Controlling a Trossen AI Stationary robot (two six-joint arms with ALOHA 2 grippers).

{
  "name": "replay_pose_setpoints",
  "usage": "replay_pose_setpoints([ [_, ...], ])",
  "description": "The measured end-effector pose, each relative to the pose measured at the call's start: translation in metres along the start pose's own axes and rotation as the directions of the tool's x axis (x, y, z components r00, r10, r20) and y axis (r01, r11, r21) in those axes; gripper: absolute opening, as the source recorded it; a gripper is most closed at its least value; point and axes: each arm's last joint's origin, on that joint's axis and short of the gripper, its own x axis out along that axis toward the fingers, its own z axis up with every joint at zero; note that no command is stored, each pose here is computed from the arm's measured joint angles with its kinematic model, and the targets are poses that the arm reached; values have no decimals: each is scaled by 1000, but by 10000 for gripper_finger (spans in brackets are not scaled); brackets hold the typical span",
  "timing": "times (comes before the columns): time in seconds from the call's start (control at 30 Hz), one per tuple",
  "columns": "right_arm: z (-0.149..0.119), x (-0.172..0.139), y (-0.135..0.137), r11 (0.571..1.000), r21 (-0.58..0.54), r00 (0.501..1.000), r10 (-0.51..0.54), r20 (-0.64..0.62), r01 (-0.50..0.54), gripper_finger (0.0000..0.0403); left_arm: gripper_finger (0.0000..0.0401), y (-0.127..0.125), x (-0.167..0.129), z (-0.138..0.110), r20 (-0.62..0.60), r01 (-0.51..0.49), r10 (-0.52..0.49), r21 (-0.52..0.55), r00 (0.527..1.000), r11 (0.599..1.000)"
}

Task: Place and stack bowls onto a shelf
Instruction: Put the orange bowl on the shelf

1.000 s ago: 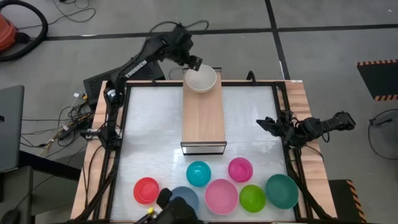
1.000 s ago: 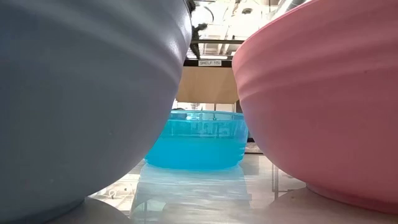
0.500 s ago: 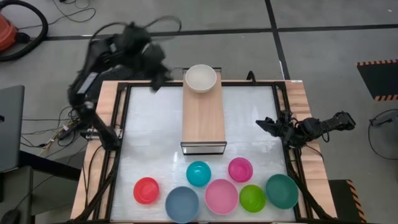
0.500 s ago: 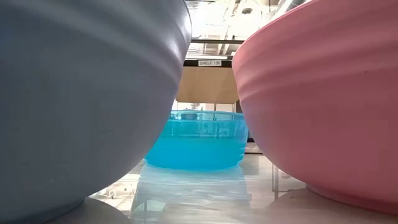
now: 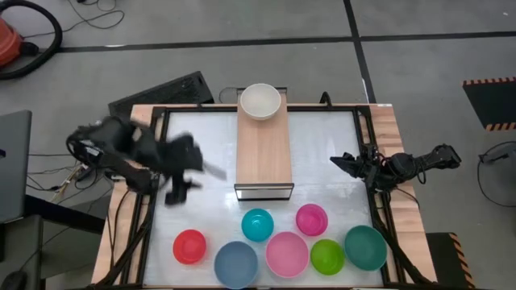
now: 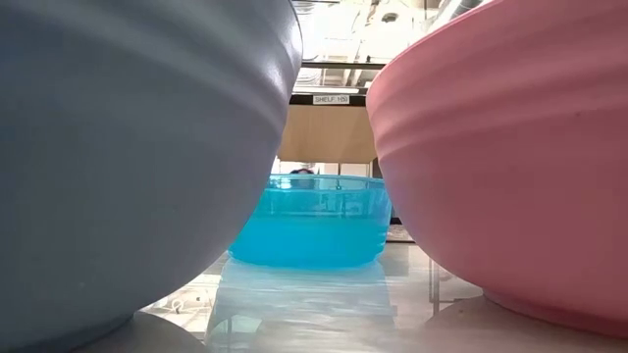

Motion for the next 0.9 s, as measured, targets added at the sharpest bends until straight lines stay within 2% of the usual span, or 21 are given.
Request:
replay_pose_setpoints([
  [0.17,0,0,0,1000,23,1000,-1,0,1,209,192,-32,50,-22,-161,51,-40,63,986,997],
  [0.27,0,0,0,1000,24,1000,-1,0,1,209,192,-44,81,-41,-278,80,-59,66,959,995],
  [0.4,0,0,0,1000,26,1000,0,0,0,209,192,-61,116,-69,-364,147,-103,94,926,985],
  [0.6,0,0,0,1000,26,1000,-1,-1,1,209,192,-70,161,-107,-419,162,-116,77,900,984],
  [0.8,0,0,0,1000,26,1000,-1,0,1,209,192,-65,190,-137,-353,152,-136,19,926,988],
  [0.9,0,0,0,1000,26,1000,-1,-1,1,209,192,-58,205,-154,-365,139,-127,7,922,990],
])
